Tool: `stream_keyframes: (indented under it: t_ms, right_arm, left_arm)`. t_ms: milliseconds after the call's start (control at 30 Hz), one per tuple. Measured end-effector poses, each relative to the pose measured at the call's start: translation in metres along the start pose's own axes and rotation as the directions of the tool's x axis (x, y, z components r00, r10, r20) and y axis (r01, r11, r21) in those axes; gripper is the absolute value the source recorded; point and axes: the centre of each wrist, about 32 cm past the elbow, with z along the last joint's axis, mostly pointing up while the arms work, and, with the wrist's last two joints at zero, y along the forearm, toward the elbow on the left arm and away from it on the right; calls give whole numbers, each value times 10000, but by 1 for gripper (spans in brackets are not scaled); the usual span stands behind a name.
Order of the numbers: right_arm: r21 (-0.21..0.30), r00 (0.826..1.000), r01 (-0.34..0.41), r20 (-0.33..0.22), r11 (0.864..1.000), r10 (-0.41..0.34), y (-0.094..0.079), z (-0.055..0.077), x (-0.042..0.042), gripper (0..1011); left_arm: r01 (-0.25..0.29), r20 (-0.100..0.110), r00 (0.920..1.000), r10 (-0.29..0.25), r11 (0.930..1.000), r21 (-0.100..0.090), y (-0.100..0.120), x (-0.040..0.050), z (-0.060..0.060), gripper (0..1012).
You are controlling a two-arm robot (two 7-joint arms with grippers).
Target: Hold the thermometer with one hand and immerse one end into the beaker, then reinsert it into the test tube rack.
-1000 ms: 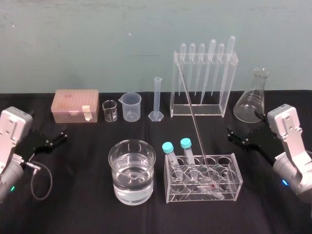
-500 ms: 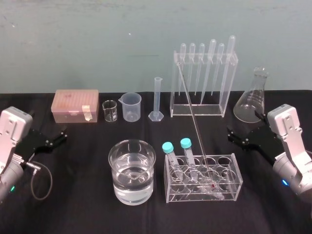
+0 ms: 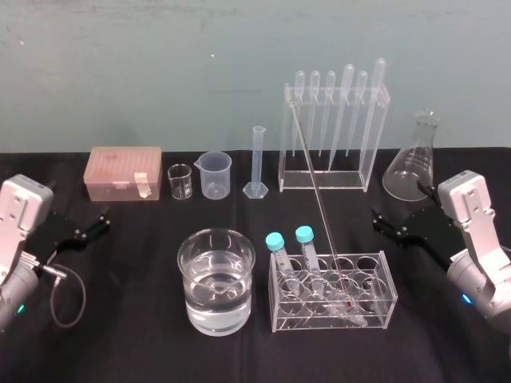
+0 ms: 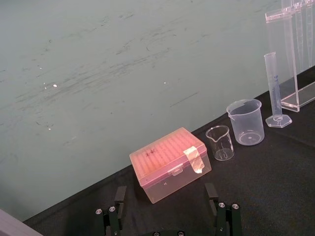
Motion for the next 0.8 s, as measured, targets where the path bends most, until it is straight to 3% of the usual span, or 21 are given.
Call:
stream_keyframes:
  t_ms: [333,467,700,800]
  right_arm:
    - [-1,10000,0,0,10000,0,0,0,0,1004]
    - [21,9999,-112,-48,9999,112,7,71,68,1004]
    - [199,9852,-875,-1463,9960,894,23,443,307,1004]
    - [193,9609,-1543,-2297,9878,1545,41,672,415,1004]
  left_arm:
    - [0,0,10000,0,10000,1,0,0,0,1008]
    - [1,-1,10000,-1,10000,0,0,0,0,1008]
    - [0,0,10000,0,10000,0,0,0,0,1008]
    - [0,-1,10000,0,10000,1,0,0,0,1008]
